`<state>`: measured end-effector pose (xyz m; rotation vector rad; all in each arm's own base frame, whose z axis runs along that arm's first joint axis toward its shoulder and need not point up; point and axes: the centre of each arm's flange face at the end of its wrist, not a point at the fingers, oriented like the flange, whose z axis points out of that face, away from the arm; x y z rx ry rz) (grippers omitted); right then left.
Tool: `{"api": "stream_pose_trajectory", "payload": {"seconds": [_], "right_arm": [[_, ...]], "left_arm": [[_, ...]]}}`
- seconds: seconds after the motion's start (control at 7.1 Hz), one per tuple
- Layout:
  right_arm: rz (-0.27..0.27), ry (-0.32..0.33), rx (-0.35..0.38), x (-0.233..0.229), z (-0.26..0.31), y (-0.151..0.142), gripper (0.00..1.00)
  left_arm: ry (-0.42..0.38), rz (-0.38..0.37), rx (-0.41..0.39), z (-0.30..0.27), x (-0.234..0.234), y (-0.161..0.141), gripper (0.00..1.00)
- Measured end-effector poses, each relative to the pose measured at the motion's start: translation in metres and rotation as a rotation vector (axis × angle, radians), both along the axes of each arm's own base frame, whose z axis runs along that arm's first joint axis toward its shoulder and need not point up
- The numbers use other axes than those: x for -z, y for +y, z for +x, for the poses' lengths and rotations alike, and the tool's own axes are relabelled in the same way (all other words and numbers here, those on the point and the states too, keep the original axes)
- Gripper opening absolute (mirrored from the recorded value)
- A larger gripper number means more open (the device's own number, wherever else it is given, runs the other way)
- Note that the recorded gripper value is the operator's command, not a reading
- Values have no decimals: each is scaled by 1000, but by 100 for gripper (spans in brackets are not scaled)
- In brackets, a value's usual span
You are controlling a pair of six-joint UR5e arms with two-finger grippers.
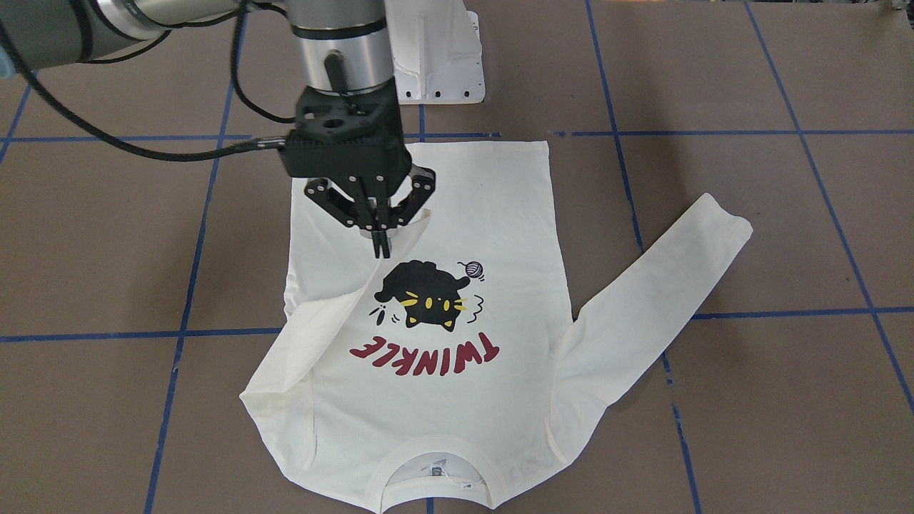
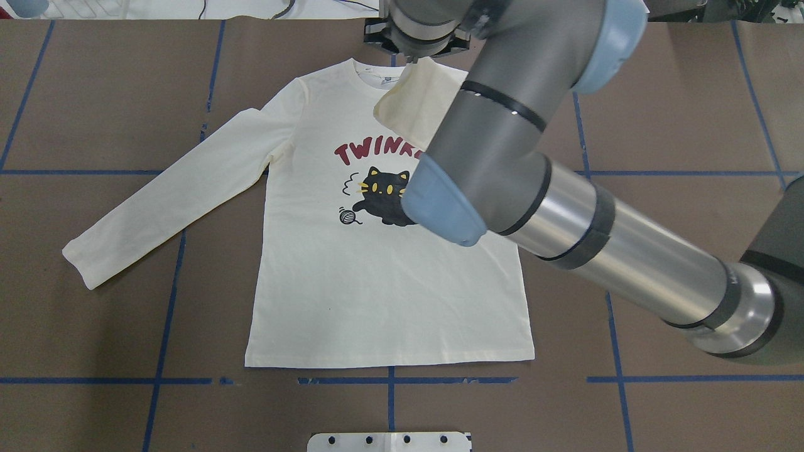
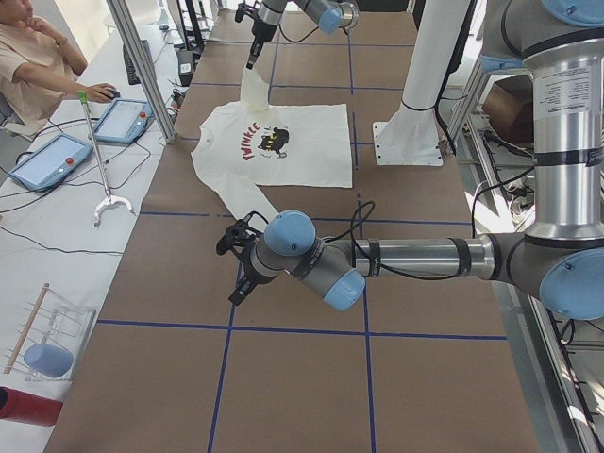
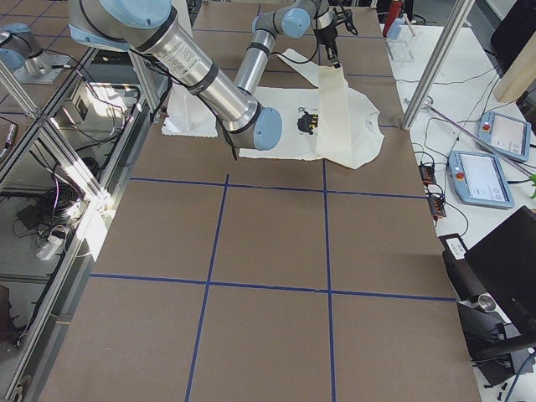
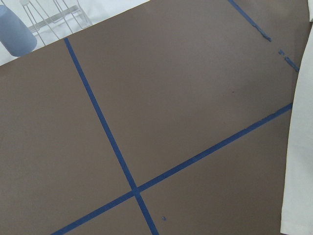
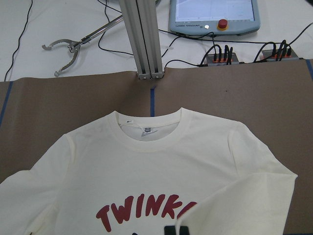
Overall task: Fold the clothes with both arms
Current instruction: 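Carry the grasped sleeve across the shirt body toward the left gripper, release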
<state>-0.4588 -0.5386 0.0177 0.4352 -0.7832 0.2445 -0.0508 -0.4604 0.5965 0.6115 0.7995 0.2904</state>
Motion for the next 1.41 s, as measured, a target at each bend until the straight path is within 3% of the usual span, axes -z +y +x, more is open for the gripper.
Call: {"api": "stream_pose_trajectory", "payload": {"seconds": [0.14, 0.28, 0.42, 0.56, 0.84, 1.13, 1.41], "right_arm": [[-12, 6, -47, 4, -64, 6, 0], [-29, -19, -118, 10, -124, 7, 76], [-67, -58, -192, 20, -169, 5, 99], [-96, -81, -247, 28, -191, 4, 100], [-122, -114, -285, 55, -196, 1, 100], [-195, -120, -251, 70, -171, -21, 100], [-252, -95, -160, 60, -123, -52, 100]], "left_arm": [[0, 0, 0, 0, 0, 0, 100], [0, -1, 0, 0, 0, 0, 100], [0, -1, 0, 0, 0, 0, 100], [0, 1, 0, 0, 0, 0, 100], [-1, 32, -1, 0, 10, -3, 100], [1, 154, 0, 1, 30, -8, 100], [33, 223, 9, 6, 50, -11, 100]]}}
